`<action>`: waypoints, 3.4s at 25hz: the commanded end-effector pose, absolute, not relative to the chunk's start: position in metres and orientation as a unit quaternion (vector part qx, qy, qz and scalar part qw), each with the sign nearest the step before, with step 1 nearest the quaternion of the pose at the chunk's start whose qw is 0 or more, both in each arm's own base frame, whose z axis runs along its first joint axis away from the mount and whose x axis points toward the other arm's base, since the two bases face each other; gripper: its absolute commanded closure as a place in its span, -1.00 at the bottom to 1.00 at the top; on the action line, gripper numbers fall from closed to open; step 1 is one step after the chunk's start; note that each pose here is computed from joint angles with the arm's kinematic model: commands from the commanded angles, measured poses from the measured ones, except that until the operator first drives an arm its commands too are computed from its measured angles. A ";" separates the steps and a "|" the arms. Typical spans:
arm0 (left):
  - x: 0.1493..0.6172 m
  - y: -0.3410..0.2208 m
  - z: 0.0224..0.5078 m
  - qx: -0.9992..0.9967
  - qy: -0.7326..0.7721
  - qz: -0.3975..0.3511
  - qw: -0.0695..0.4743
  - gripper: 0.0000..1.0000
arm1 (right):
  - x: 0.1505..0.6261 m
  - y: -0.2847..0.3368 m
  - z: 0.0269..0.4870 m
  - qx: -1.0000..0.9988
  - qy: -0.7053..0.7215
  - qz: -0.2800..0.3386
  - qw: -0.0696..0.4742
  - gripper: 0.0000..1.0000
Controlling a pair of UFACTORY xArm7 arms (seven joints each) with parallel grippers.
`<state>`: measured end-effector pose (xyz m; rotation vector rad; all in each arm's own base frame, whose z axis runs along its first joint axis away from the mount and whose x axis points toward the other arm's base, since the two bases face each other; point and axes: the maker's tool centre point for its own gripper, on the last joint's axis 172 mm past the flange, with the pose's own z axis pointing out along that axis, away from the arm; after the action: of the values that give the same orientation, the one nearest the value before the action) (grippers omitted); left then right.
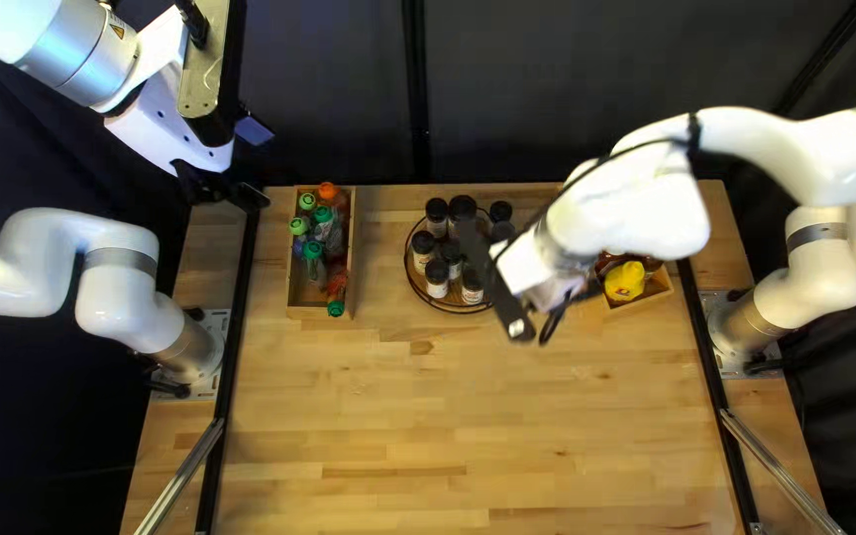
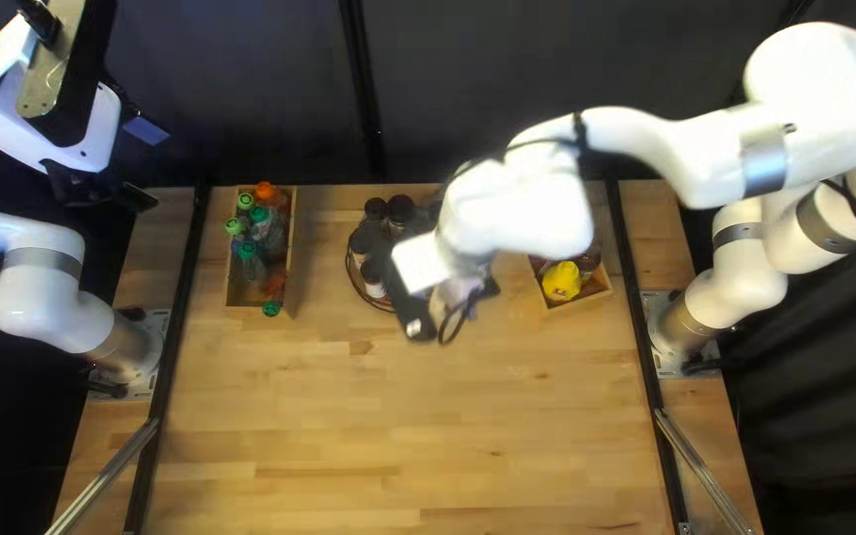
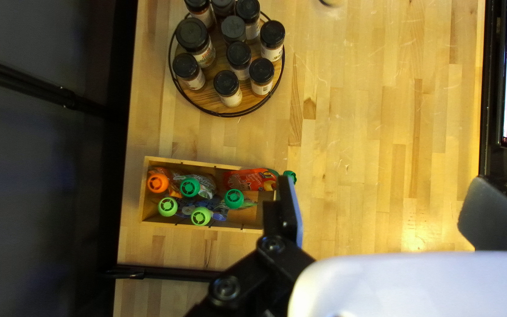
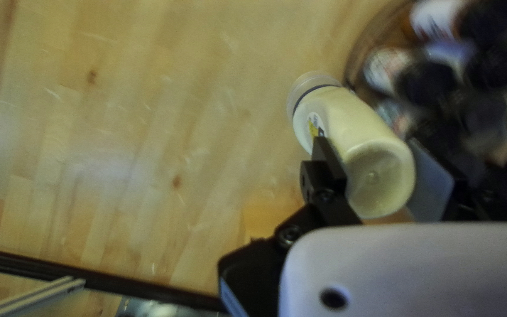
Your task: Separate condiments, baby food and spices and place it in 3 different racks/containers
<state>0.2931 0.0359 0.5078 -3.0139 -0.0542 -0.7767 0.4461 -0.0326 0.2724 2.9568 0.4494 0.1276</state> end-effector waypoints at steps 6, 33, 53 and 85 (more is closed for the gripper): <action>0.293 0.036 0.508 -0.968 -0.017 -0.249 0.014 -1.00 | 0.393 -0.123 0.282 0.993 0.031 0.034 0.111 1.00; 0.293 0.036 0.508 -0.968 -0.017 -0.249 0.014 -1.00 | 0.300 -0.183 0.231 0.987 -0.090 0.019 0.135 1.00; 0.293 0.036 0.508 -0.968 -0.017 -0.249 0.014 -1.00 | 0.306 -0.187 0.215 0.988 -0.086 0.015 0.124 -0.92; 0.293 0.036 0.508 -0.968 -0.017 -0.249 0.014 -1.00 | 0.378 -0.031 0.450 0.960 0.006 0.279 0.025 -1.00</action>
<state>0.2930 0.0359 0.5078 -3.0139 -0.0542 -0.7767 0.3896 -0.0302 0.4216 3.0059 0.0387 0.8379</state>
